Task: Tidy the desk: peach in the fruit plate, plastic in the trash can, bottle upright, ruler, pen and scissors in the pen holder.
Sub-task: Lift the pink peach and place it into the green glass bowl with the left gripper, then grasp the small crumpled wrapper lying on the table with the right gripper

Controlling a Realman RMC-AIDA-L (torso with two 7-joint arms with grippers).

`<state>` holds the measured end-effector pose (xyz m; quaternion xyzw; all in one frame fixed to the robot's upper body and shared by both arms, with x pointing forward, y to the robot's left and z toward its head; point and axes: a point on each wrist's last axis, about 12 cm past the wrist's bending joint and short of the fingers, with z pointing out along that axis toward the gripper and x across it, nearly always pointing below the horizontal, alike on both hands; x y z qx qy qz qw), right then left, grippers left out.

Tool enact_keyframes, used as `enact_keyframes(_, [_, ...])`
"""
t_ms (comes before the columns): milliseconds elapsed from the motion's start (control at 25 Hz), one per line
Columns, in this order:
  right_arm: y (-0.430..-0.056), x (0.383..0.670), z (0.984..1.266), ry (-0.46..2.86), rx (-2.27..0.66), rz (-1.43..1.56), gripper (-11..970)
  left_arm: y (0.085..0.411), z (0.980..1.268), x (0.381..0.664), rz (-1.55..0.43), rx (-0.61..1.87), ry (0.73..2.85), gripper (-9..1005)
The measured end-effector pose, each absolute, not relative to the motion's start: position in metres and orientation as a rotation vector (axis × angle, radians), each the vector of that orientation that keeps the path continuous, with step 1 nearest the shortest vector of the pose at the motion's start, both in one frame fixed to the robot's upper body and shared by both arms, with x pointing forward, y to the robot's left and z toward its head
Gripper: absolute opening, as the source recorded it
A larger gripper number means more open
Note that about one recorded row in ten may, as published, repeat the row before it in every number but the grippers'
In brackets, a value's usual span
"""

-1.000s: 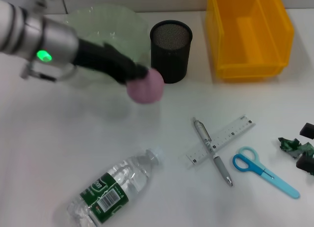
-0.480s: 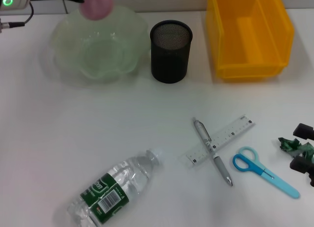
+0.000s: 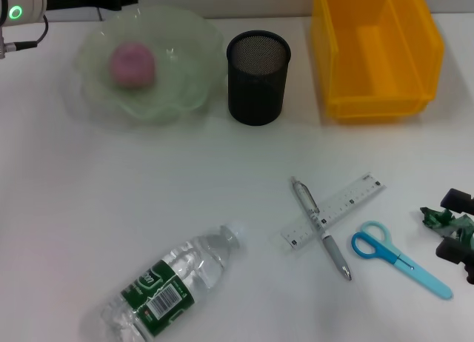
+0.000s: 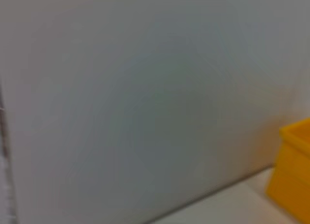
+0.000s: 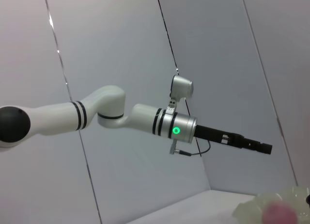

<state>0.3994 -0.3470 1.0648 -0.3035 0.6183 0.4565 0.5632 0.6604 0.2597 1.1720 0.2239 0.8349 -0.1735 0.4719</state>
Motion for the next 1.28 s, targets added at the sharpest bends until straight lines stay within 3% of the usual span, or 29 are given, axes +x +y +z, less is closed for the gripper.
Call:
enact_keyframes(160, [-0.35,0.403,1.067,1.475,-0.648,1.09,669,0.259,1.173,0.645,-0.574,0.606,2.015,447])
enact_keyframes(280, [-0.367,0.41,1.08,1.523,-0.576,1.083,669,0.259,1.178,0.611,-0.792,0.812,1.872,501])
enact_keyframes(400, [-0.38,0.415,1.095,1.578,-0.569,1.094,668,0.259,1.178,0.611,-0.792,0.812,1.872,554])
enact_keyframes(440, [-0.387,0.419,1.107,1.627,-0.575,1.105,668,0.259,1.178,0.611,-0.792,0.812,1.872,572])
enact_keyframes(480, [-0.395,0.425,1.13,1.72,-0.612,1.107,668,0.26,1.175,0.593,-0.893,0.952,1.826,590])
enact_keyframes(520, [-0.395,0.425,1.13,1.72,-0.612,1.107,668,0.26,1.175,0.593,-0.893,0.952,1.826,636])
enact_keyframes(560, [-0.397,0.432,1.158,1.829,-0.705,1.053,668,0.256,1.166,0.579,-0.969,1.078,1.805,682])
enact_keyframes(640, [-0.396,0.435,1.169,1.881,-0.748,1.015,668,0.256,1.166,0.579,-0.969,1.078,1.805,774])
enact_keyframes(680, [-0.39,0.442,1.196,2.017,-0.851,0.878,668,0.251,1.152,0.566,-1.038,1.214,1.781,820])
enact_keyframes(880, [-0.359,0.457,1.236,2.318,-1.028,0.54,667,0.241,1.14,0.56,-1.062,1.3,1.794,841])
enact_keyframes(1120, [-0.324,0.47,1.228,2.516,-1.158,0.291,667,0.234,1.134,0.559,-1.056,1.324,1.816,841])
enact_keyframes(1280, [-0.317,0.488,1.198,2.604,-1.147,0.235,666,0.234,1.13,0.559,-1.057,1.305,1.83,842])
